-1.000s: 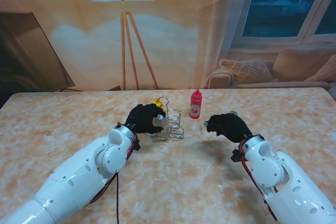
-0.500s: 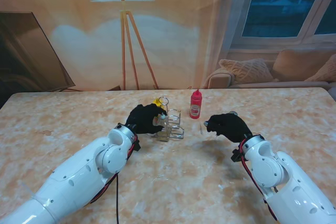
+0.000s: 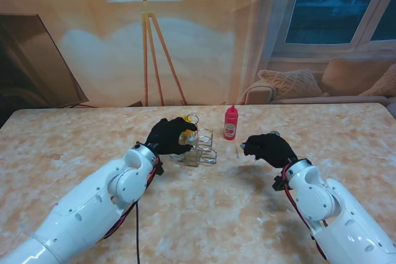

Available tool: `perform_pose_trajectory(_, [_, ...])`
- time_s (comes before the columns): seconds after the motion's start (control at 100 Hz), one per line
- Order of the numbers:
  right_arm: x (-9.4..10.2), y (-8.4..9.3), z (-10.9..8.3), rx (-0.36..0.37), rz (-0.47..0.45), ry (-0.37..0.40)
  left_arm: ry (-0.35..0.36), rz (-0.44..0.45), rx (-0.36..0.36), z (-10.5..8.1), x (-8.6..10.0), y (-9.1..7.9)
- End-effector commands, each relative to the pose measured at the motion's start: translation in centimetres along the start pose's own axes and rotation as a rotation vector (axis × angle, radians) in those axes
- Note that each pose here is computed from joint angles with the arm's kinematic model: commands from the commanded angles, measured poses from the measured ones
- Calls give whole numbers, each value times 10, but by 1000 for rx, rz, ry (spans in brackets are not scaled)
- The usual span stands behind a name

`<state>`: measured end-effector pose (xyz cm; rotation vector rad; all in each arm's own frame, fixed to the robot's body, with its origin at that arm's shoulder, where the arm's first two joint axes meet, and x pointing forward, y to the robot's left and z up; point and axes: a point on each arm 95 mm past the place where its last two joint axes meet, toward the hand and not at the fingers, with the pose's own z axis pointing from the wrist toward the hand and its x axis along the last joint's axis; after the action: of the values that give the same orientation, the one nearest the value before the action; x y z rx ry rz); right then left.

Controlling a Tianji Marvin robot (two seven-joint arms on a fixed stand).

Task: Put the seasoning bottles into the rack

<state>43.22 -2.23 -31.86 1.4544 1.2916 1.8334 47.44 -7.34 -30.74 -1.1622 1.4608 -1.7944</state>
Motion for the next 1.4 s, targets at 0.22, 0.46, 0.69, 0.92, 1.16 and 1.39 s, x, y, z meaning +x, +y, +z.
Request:
perform_pose_trajectory(0.22, [1,-6,-2,20,5,1,28,19,42,-17,-4,-18])
perform_pose_trajectory(0.46, [1,-6,-2,20,5,1,16,40,86,-36,-16,-32])
perform_pose_trajectory(0.69, [1,-7,-1,22,6,-2,-55,25,95,-50,-34,-29])
perform_pose_trajectory(0.92, [1,-7,1,28,5,-3,-127,8,82,-60,-46,-17])
perform_pose_trajectory(1.16, [2,-8,2,32,4,-4,-183,-11,109,-70,-55,-5])
perform_pose_trajectory(1.39, [1,-8,2,32,0,-4,-225,-43,115,-72,-58,6])
